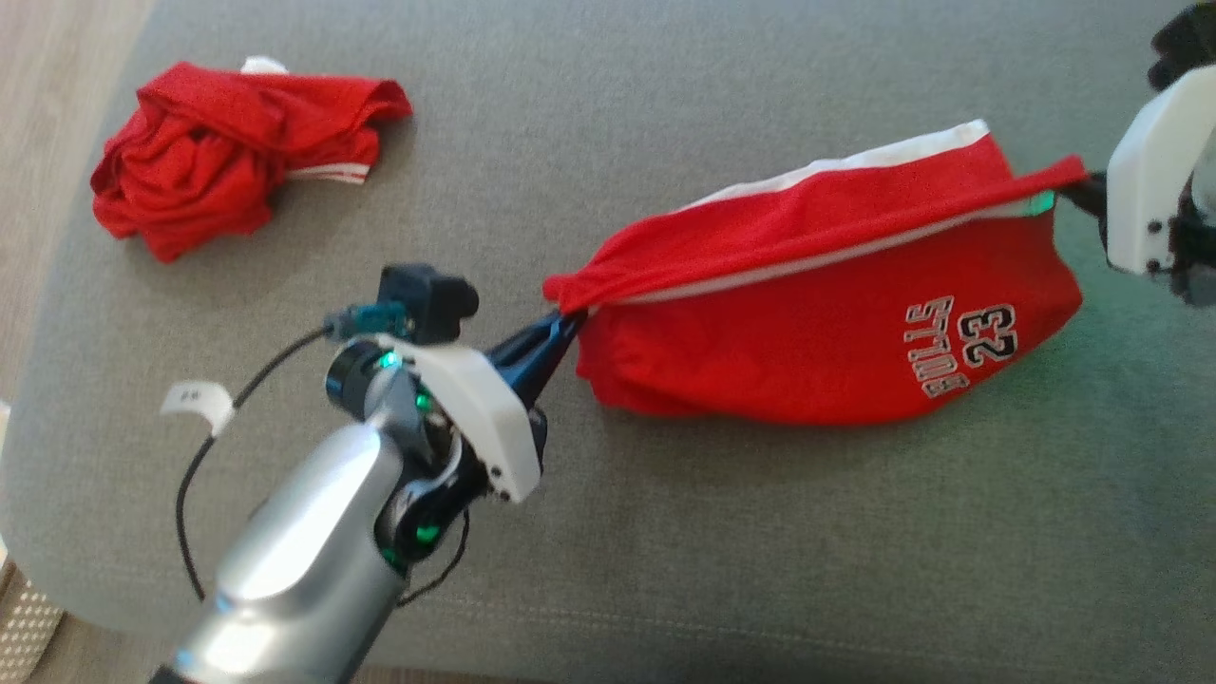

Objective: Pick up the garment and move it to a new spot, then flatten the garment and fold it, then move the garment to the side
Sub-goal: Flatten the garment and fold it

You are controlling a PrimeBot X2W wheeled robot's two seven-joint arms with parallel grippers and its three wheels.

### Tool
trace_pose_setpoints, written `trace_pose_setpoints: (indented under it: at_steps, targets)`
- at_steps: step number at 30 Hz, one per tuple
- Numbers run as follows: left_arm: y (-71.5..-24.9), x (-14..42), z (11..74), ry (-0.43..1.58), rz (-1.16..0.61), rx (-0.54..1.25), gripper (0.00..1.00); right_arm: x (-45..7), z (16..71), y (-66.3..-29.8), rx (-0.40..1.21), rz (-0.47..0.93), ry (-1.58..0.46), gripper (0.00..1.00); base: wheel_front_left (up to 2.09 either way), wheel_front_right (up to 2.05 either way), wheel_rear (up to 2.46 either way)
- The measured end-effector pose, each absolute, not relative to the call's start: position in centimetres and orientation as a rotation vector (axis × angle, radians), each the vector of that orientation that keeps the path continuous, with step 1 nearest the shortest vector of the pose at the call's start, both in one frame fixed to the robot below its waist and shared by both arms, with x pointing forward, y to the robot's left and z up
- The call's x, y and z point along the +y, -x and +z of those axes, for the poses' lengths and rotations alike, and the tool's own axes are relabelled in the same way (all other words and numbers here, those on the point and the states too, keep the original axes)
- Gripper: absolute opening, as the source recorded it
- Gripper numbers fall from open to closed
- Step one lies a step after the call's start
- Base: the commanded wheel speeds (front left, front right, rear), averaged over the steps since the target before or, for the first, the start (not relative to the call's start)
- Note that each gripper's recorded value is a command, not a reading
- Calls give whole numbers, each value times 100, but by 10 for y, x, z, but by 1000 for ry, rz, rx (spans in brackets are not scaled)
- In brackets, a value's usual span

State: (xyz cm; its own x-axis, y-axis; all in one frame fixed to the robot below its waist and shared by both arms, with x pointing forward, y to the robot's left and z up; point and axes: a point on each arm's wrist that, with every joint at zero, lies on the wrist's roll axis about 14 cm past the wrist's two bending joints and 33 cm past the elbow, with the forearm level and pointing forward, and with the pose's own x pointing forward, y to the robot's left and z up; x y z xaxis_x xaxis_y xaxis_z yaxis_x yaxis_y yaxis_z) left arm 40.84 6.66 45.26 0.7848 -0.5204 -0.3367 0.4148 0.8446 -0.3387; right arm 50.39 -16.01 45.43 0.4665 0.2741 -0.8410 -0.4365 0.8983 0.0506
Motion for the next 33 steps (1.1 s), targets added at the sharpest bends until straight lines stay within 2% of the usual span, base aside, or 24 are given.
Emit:
trace_pose_setpoints:
  at_steps: [12,19,20,21,22,28,33]
  targets:
    - [-459,82,423,244,-437,448,0,-138,417,-558,951,446,207,0,0,0,0]
    - [-466,85,406,232,-419,476,0,-129,397,-561,970,460,199,0,0,0,0]
    - [-466,84,404,227,-422,483,5,-131,394,-560,979,456,198,24,0,0,0]
    - [-466,84,403,225,-422,480,69,-132,392,-561,973,453,197,100,0,0,0]
    - [-468,84,403,226,-420,474,100,-133,391,-562,965,448,194,100,0,0,0]
    - [-474,89,406,240,-387,426,100,-143,409,-585,829,399,203,100,0,0,0]
    - [-479,92,416,271,-352,371,100,-139,416,-587,770,393,166,100,0,0,0]
